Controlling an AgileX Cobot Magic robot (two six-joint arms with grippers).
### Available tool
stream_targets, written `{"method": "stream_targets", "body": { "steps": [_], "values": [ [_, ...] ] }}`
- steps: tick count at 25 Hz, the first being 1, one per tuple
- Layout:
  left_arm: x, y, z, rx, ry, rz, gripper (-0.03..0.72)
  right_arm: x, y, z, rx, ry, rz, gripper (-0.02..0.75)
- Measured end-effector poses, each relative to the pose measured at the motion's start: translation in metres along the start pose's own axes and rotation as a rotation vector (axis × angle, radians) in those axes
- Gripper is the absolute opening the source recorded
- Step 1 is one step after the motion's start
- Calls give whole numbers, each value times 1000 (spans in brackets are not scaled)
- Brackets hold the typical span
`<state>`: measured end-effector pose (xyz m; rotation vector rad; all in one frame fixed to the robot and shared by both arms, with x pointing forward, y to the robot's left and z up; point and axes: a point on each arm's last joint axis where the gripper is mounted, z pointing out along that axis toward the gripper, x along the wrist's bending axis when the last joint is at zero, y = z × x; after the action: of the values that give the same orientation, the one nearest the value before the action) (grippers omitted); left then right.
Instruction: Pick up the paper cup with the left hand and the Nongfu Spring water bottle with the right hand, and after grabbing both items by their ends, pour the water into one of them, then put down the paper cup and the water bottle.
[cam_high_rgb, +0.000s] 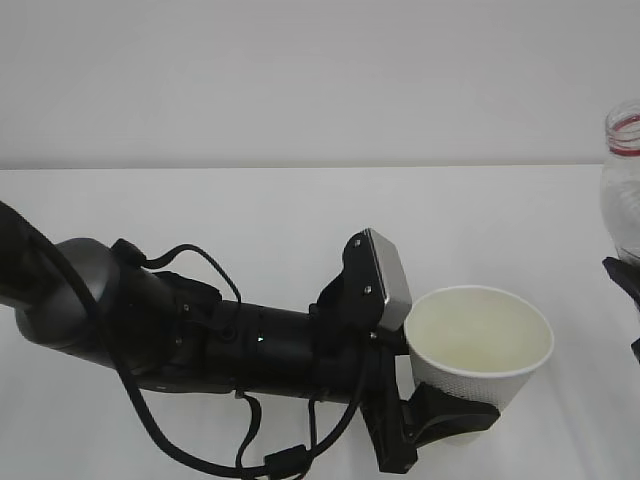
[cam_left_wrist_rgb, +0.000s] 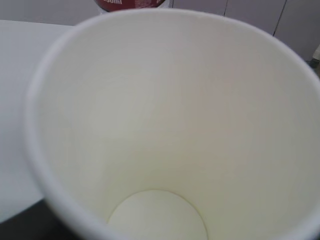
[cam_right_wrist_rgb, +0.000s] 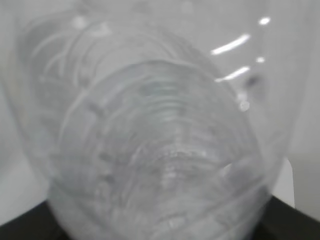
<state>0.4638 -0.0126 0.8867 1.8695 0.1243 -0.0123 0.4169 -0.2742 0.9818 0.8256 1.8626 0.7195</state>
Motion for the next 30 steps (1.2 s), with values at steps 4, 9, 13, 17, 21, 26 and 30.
{"method": "stream_targets", "body": {
  "steps": [4,9,13,17,21,26,30],
  "values": [
    [0,0,0,0,0,0,528,0,0,0,0,0,-4,452],
    [0,0,0,1,-2,1,527,-1,1,0,-13,-6,-64,452],
    [-1,0,0,3,-6,6,523,-3,6,0,-58,-40,-145,452],
    [-1,0,0,4,-8,7,522,-5,8,-1,-87,-67,-214,452],
    [-1,0,0,4,-8,7,522,-5,9,-1,-86,-71,-299,452],
    [-1,0,0,4,-8,7,522,-5,9,-1,-86,-76,-362,452],
    [-1,0,0,5,-9,8,522,-6,9,-1,-87,-82,-417,452]
  ]
}}
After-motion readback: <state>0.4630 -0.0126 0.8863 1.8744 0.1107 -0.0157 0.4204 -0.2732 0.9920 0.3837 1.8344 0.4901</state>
